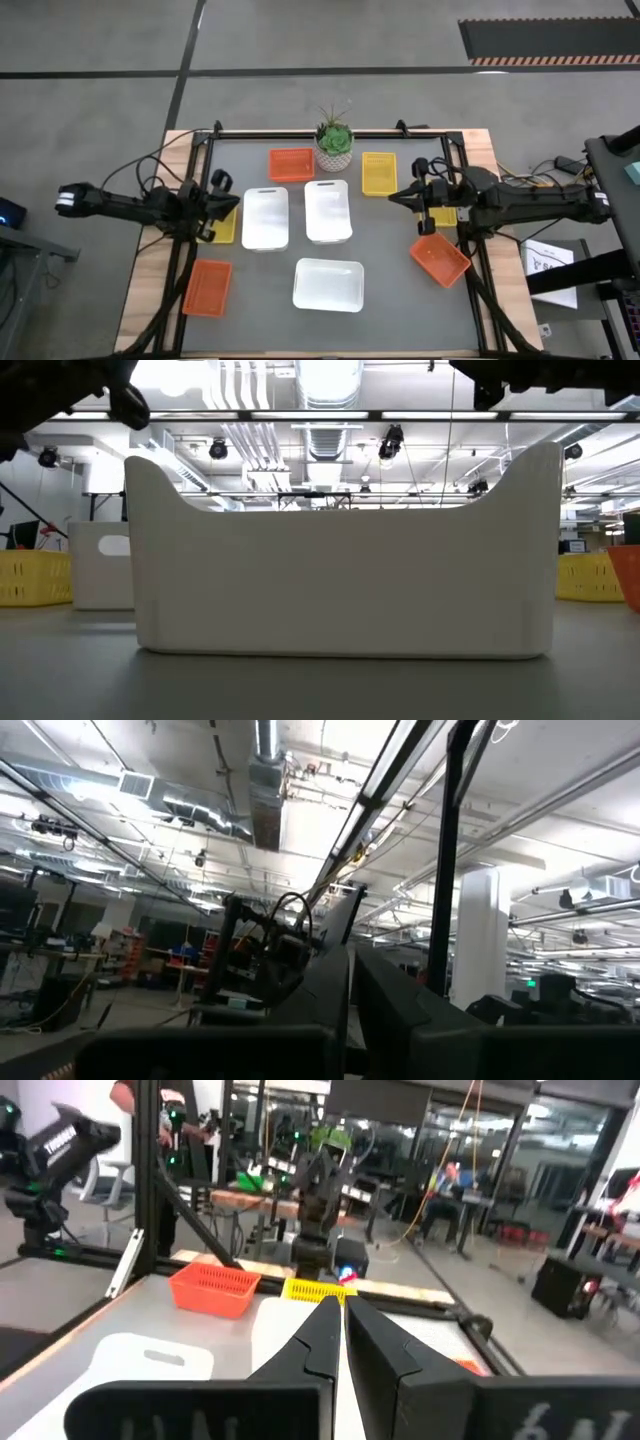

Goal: Stack baskets by color
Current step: Stack the bottom white bin on the top right white bin

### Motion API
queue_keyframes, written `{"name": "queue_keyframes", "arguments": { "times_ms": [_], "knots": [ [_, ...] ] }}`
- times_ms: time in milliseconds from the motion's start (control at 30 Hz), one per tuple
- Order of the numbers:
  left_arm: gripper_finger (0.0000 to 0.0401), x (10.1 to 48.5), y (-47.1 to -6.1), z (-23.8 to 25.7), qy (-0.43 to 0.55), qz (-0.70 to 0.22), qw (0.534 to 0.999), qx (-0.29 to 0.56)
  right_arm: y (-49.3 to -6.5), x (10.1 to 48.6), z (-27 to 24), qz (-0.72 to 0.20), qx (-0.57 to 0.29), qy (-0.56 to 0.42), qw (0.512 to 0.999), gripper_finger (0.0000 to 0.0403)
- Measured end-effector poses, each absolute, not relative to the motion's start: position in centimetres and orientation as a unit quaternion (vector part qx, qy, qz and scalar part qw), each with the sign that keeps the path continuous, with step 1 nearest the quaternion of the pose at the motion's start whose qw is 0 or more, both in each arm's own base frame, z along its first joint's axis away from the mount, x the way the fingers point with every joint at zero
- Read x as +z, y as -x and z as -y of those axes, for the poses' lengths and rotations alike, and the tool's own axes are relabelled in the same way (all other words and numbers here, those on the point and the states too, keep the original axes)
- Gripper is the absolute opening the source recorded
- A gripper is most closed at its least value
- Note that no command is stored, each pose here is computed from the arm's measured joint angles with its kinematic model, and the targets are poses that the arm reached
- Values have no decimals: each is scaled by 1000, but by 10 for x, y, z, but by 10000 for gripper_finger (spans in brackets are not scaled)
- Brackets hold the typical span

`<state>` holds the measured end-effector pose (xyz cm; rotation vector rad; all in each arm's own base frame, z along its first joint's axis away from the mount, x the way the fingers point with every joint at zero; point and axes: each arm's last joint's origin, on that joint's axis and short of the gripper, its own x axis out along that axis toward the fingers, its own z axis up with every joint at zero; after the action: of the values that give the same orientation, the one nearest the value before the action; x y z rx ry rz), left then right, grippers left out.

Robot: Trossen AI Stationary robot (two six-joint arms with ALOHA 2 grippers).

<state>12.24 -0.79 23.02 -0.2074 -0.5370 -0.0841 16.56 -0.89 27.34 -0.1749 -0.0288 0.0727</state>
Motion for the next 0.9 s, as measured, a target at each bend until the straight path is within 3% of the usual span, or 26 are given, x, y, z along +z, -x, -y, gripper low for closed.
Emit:
{"name": "queue_keyframes", "arguments": {
  "times_ms": [467,900],
  "knots": [
    [6,257,-195,13,174,152,972,-46,-168,267,9,-20,39,80,996,13],
    [6,279,-260,26,198,-147,969,-22,-168,267,9,-43,41,63,996,13]
  ]
}}
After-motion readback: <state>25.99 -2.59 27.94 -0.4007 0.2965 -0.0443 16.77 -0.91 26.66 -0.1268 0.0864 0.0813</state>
